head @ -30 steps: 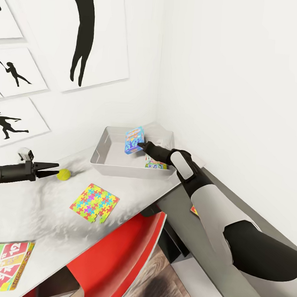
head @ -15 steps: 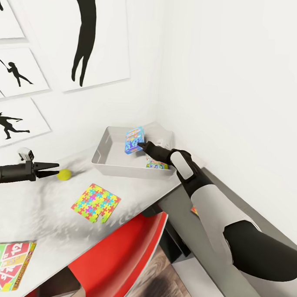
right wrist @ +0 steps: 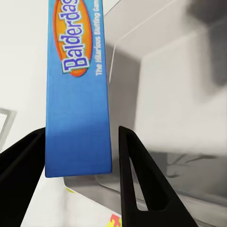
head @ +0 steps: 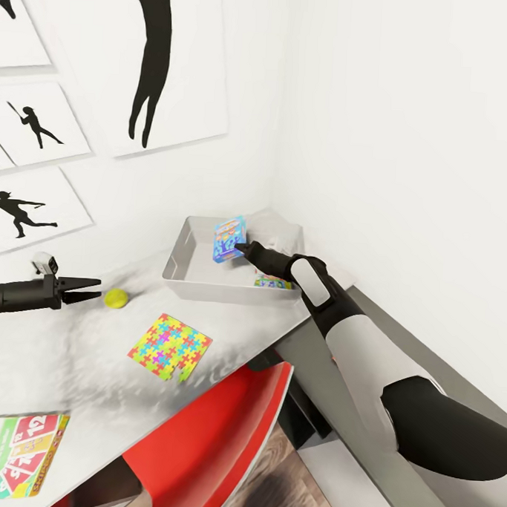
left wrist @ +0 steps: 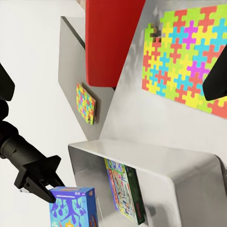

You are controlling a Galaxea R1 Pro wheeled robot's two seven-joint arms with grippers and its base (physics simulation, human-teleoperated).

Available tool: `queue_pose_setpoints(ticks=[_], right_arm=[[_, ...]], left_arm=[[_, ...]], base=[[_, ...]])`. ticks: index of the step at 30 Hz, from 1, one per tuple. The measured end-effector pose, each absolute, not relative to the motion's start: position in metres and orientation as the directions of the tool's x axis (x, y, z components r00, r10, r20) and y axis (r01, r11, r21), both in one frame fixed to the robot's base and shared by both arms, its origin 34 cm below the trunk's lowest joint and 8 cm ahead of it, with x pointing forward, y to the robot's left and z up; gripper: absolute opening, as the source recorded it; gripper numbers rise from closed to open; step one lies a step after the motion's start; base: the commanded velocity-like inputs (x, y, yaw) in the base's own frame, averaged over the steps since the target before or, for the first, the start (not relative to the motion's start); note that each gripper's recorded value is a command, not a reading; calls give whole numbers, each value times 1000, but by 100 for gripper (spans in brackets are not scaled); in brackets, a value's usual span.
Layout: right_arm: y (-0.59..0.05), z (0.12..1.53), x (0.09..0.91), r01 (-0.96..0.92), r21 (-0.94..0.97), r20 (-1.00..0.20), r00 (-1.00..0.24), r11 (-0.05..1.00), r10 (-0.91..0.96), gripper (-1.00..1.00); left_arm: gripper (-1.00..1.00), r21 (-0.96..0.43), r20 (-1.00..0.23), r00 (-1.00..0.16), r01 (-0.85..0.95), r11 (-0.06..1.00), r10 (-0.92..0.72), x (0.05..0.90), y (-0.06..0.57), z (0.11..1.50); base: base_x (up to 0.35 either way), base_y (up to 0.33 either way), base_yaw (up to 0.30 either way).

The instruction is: Put all the toys in the child's room - the three board games (two on the bed and one on the table), the two jigsaw puzzles on the table, and the tennis ball on the table - inside the toy box on the table in the child's room.

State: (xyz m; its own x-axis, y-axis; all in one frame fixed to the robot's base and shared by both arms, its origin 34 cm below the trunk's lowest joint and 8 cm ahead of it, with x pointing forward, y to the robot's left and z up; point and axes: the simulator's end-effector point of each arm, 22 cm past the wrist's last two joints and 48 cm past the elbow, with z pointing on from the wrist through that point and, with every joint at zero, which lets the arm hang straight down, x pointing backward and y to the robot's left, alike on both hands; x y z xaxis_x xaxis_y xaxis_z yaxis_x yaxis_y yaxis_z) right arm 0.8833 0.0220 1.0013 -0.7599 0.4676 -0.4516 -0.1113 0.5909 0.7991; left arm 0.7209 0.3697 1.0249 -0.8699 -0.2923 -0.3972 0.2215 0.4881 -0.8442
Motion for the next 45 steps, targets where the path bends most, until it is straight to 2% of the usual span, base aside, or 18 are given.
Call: queue_pose_setpoints(ticks=[45], right_arm=[[22, 1001, 883, -111, 799, -449, -763, 591, 464, -100]], left_arm=[[100, -845, -397, -870, 222, 487, -292, 721, 369, 1025]], base=[[21, 40, 0]])
